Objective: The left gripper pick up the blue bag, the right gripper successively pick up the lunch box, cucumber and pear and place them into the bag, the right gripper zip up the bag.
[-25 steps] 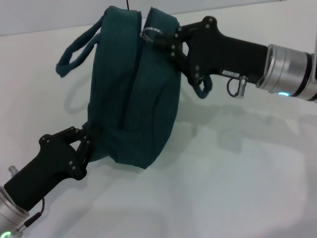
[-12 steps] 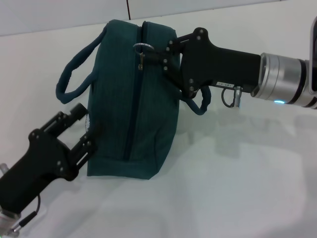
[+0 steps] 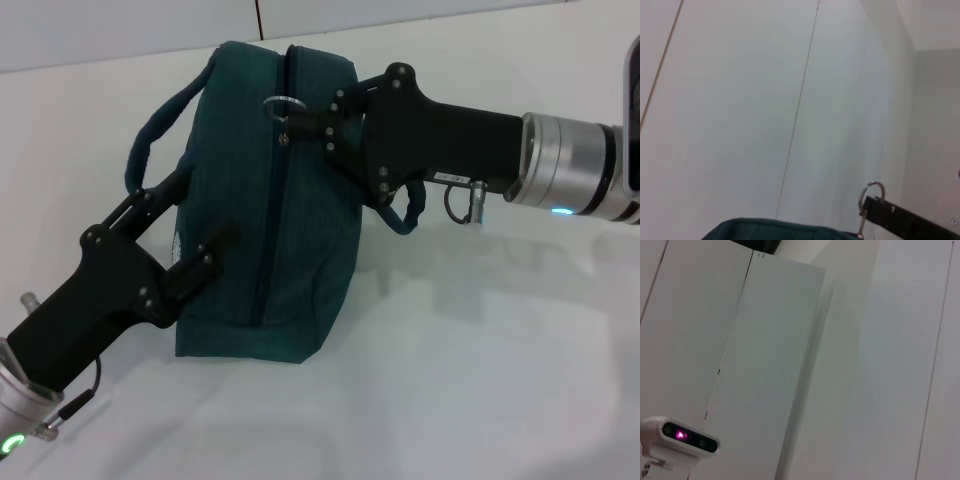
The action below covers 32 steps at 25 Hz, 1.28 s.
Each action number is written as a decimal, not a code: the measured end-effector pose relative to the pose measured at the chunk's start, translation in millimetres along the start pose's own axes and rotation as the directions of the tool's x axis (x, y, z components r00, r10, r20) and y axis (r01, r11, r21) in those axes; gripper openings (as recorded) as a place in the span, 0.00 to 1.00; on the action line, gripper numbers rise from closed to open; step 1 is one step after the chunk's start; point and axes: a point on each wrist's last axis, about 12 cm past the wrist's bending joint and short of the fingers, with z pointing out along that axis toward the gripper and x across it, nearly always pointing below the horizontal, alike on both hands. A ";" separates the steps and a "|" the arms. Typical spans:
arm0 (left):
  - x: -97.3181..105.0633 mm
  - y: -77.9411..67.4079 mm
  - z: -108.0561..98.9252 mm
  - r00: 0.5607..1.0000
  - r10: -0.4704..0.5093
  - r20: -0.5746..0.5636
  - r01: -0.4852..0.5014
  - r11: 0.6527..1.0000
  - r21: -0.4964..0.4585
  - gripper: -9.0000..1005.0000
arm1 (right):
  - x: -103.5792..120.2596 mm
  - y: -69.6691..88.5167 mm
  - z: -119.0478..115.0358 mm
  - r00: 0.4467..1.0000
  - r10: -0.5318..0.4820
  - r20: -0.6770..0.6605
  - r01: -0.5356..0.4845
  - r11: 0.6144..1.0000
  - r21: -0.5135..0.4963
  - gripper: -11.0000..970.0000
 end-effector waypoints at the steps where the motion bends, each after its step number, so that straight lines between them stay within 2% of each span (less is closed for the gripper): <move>1: 0.2 0.3 0.0 1.000 0.000 -0.002 0.000 1.000 -0.003 0.72 | 0.2 0.4 -0.3 1.000 0.001 0.000 -0.001 1.000 0.000 0.11; 5: 0.6 0.6 0.9 1.000 0.020 -0.001 -0.020 1.000 -0.009 0.75 | 0.2 2.8 -3.9 1.000 0.003 0.010 -0.003 1.000 0.006 0.11; 11: 1.0 2.7 -0.4 0.995 0.101 0.004 -0.101 0.994 -0.049 0.58 | -0.4 6.8 -7.7 0.999 -0.011 0.031 0.011 1.000 0.005 0.11; 16: 0.1 2.9 0.2 0.993 0.121 0.004 -0.121 0.992 -0.037 0.31 | 1.1 8.9 -9.6 1.000 -0.005 0.028 0.005 1.000 0.007 0.12; 24: -1.2 4.5 -0.4 0.989 0.148 -0.031 -0.147 0.989 0.017 0.17 | 1.8 10.9 -20.7 0.998 0.013 0.055 -0.017 0.997 0.081 0.12; 32: -0.3 7.4 1.1 0.987 0.153 -0.048 -0.152 0.988 0.008 0.11 | 3.0 6.2 -29.3 0.998 0.021 0.056 -0.028 0.989 0.144 0.13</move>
